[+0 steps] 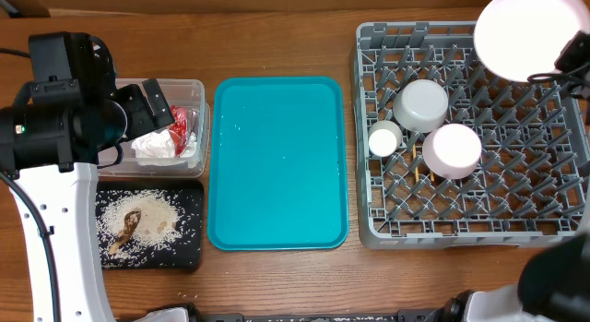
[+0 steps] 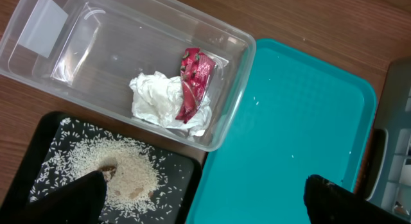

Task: Sort waste into correct bins and load items into the dishwasher
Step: 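Open right gripper, release plate, and raise gripper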

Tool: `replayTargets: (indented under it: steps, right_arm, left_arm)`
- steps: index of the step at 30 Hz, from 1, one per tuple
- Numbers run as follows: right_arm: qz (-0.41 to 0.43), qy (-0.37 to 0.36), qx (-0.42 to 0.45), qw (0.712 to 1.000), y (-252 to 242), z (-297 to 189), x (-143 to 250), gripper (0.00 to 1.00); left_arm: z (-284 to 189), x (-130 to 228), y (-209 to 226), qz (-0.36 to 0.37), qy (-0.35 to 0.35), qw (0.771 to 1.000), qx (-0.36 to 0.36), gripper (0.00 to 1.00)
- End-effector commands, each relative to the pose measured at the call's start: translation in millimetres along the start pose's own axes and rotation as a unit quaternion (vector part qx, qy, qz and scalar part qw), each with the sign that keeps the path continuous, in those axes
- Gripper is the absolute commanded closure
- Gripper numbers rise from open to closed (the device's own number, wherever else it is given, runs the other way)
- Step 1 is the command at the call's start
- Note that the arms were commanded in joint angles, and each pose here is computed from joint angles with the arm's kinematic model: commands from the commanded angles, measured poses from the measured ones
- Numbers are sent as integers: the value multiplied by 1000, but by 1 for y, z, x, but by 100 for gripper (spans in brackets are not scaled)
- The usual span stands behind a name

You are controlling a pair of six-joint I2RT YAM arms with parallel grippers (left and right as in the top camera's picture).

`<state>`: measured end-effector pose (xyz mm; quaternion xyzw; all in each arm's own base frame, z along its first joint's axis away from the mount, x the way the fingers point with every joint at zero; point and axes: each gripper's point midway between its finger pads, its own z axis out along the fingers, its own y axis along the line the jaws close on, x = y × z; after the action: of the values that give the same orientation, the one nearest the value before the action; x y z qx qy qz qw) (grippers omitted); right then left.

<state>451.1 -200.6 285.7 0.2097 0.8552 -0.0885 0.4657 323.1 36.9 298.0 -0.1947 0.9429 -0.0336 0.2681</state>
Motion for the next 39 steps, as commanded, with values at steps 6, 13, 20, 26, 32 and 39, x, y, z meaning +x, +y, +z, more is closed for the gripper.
replayTargets:
  steps: [6,13,20,26,32,39]
  right_arm:
    - [-221,-46,123,966,43,-64,-29,96]
    - [-329,-49,258,907,77,-92,-29,96]
    - [-374,-50,294,878,101,-110,-24,96]
    - [-383,-58,285,877,118,-112,-18,96]
    - [-400,-58,294,866,136,-92,11,96]
    - [-503,-25,335,796,153,-49,32,96]
  left_arm:
    - [0,-4,1,0,-4,1000,-3,0]
    - [0,-3,2,0,-3,1000,-4,0]
    - [0,-3,2,0,-4,1000,-4,0]
    - [0,-3,2,0,-4,1000,-4,0]
    - [0,-3,2,0,-4,1000,-4,0]
    - [0,-3,2,0,-4,1000,-4,0]
